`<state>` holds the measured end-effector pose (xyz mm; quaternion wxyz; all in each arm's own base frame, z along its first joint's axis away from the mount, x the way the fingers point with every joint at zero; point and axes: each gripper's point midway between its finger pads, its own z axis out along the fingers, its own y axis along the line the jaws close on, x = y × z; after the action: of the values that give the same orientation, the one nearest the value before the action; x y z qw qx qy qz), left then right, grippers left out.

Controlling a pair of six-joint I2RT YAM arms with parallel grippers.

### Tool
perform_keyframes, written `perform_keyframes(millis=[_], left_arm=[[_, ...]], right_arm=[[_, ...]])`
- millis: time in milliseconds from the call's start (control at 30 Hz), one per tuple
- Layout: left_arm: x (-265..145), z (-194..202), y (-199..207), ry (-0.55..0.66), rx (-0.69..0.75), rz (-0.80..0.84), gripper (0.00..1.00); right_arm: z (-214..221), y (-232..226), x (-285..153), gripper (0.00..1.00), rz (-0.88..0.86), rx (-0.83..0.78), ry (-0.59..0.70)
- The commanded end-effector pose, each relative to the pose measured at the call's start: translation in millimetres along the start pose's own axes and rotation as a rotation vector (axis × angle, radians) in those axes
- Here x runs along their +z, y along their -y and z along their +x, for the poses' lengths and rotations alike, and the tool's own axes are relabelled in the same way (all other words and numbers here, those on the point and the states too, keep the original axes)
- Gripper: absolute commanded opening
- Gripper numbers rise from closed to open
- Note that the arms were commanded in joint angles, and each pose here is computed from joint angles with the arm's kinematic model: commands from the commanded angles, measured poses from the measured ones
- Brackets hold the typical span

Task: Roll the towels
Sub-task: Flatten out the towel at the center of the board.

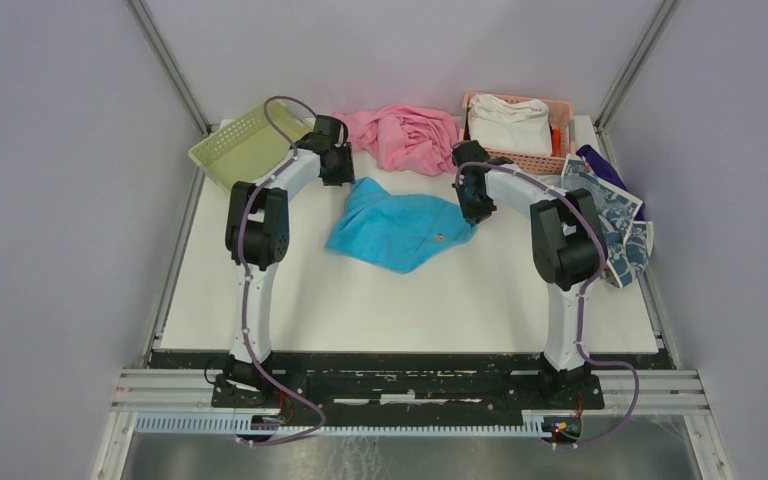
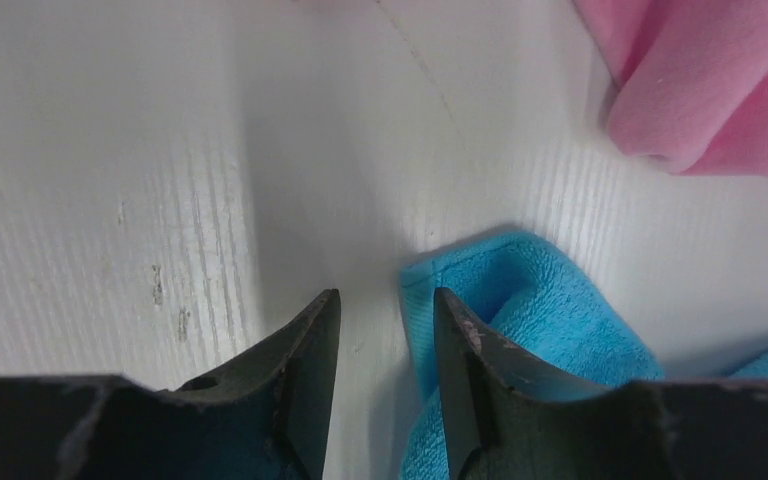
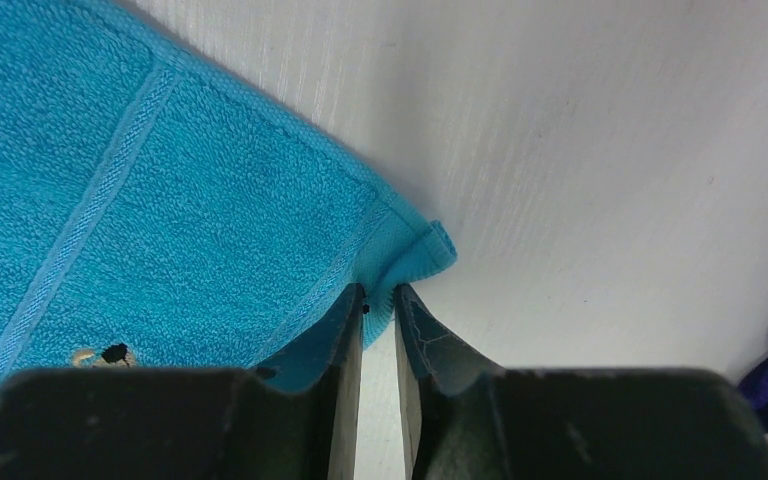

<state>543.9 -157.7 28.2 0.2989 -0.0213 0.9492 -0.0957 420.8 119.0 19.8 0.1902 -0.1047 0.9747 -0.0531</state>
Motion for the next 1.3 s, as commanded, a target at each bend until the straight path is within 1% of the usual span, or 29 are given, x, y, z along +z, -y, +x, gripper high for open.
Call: perform_keyframes(millis=[0, 133, 200, 267, 333, 367, 433, 467, 500, 600, 800, 933, 1000, 1067, 1133, 1267], left_arm=[[10, 2, 21, -0.005, -0.010, 0.076, 0.46], [16, 11, 28, -0.028, -0.022, 0.104, 0.44], [18, 15, 30, -0.038, -0.023, 0.110, 0.41], [19, 20, 30, -0.044, -0.019, 0.103, 0.36], [19, 23, 27, -0.046, -0.014, 0.085, 0.26], [18, 25, 23, -0.049, -0.007, 0.070, 0.18], [11, 22, 14, -0.033, 0.016, 0.024, 0.04], [8, 21, 6, -0.026, 0.031, -0.012, 0.03], [-6, 11, -1, 0.006, 0.042, -0.048, 0.03], [-34, -1, -30, 0.043, 0.072, -0.164, 0.03], [-92, -5, -79, 0.036, 0.184, -0.370, 0.03], [-125, -8, -100, 0.049, 0.243, -0.479, 0.03], [-134, -12, -99, 0.078, 0.240, -0.473, 0.03], [-134, -14, -92, 0.094, 0.241, -0.428, 0.03], [-129, -13, -86, 0.088, 0.248, -0.389, 0.03], [-120, -7, -85, 0.066, 0.252, -0.379, 0.03]], right_arm=[[7, 3, -6, 0.25, 0.014, -0.017, -0.018], [8, 4, -6, 0.25, 0.014, -0.018, -0.021], [8, 4, -6, 0.25, 0.015, -0.019, -0.022], [7, 4, -6, 0.25, 0.018, -0.018, -0.021], [8, 6, -6, 0.25, 0.026, -0.021, -0.024], [8, 7, -6, 0.25, 0.034, -0.022, -0.025], [11, 13, -4, 0.23, 0.068, -0.024, -0.036], [13, 17, -4, 0.22, 0.093, -0.028, -0.044], [15, 22, -3, 0.21, 0.116, -0.030, -0.051], [18, 32, -4, 0.19, 0.148, -0.022, -0.064], [14, 38, -11, 0.19, 0.141, 0.005, -0.048], [6, 33, -16, 0.19, 0.105, 0.000, -0.022], [0, 29, -20, 0.21, 0.075, -0.012, -0.004], [-8, 29, -26, 0.25, 0.063, -0.028, 0.019], [-15, 32, -34, 0.28, 0.056, -0.040, 0.032], [-28, 38, -42, 0.32, 0.010, -0.027, 0.062]])
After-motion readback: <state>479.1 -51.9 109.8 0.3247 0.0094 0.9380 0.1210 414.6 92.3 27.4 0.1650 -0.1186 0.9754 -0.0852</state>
